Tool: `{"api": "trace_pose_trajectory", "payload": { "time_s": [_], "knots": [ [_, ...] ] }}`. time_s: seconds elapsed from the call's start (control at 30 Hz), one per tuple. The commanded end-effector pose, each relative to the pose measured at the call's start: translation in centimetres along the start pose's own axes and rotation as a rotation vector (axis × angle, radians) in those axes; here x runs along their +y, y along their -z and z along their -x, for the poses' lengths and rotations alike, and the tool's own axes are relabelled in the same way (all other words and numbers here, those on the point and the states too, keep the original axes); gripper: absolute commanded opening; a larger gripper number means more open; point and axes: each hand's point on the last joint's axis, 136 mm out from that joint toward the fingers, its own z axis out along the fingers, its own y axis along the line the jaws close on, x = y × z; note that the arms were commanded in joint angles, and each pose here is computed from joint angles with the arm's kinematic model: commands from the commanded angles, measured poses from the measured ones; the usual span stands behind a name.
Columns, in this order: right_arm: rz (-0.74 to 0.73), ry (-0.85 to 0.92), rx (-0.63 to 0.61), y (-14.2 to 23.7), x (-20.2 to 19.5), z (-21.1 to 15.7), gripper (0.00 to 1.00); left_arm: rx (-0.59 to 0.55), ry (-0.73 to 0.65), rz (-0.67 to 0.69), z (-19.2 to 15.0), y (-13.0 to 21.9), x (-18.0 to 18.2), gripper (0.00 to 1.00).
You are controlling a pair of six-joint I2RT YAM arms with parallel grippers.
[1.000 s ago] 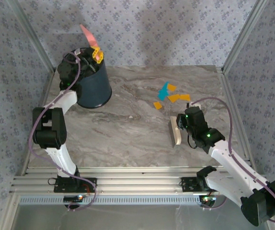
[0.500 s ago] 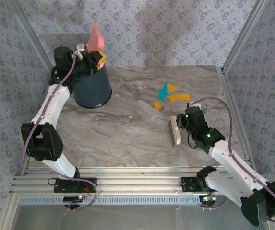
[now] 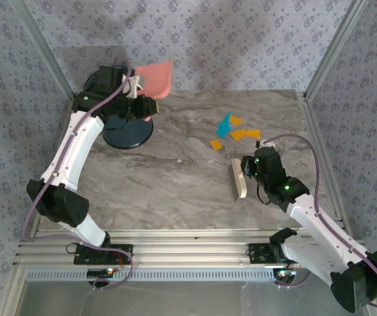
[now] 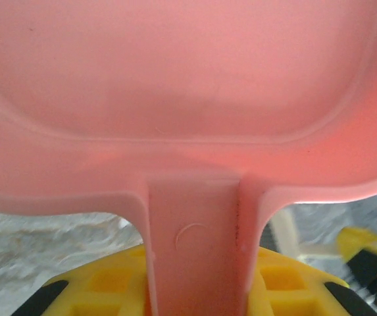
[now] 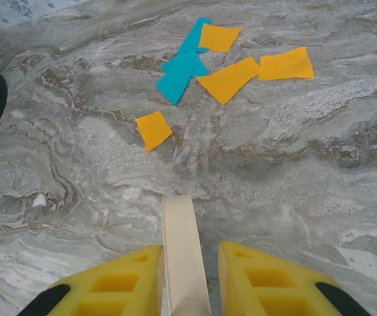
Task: Sweep away the paper scraps from the table
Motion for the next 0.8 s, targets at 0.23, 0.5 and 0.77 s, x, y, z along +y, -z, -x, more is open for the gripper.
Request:
{"api": "trace_pose_trajectory", "payload": {
  "time_s": [0.23,0.5,0.77],
  "knots": [
    [0.049,-0.090,-0.027,0.3,-0.5,0.8,0.00,0.354,-0.370,0.338,-9.7,-3.0,2.5,0.00],
    [0.057,-0.158,-0.040,0.5,-2.1,1.3,0.00,0.522,-0.455,0.362,-15.9,-6.8,3.3,0.00],
    [0.055,-0.216,-0.057,0.9,-4.0,1.8,0.00,0.685,-0.513,0.344,-21.3,-10.1,4.2,0.00]
  ]
}}
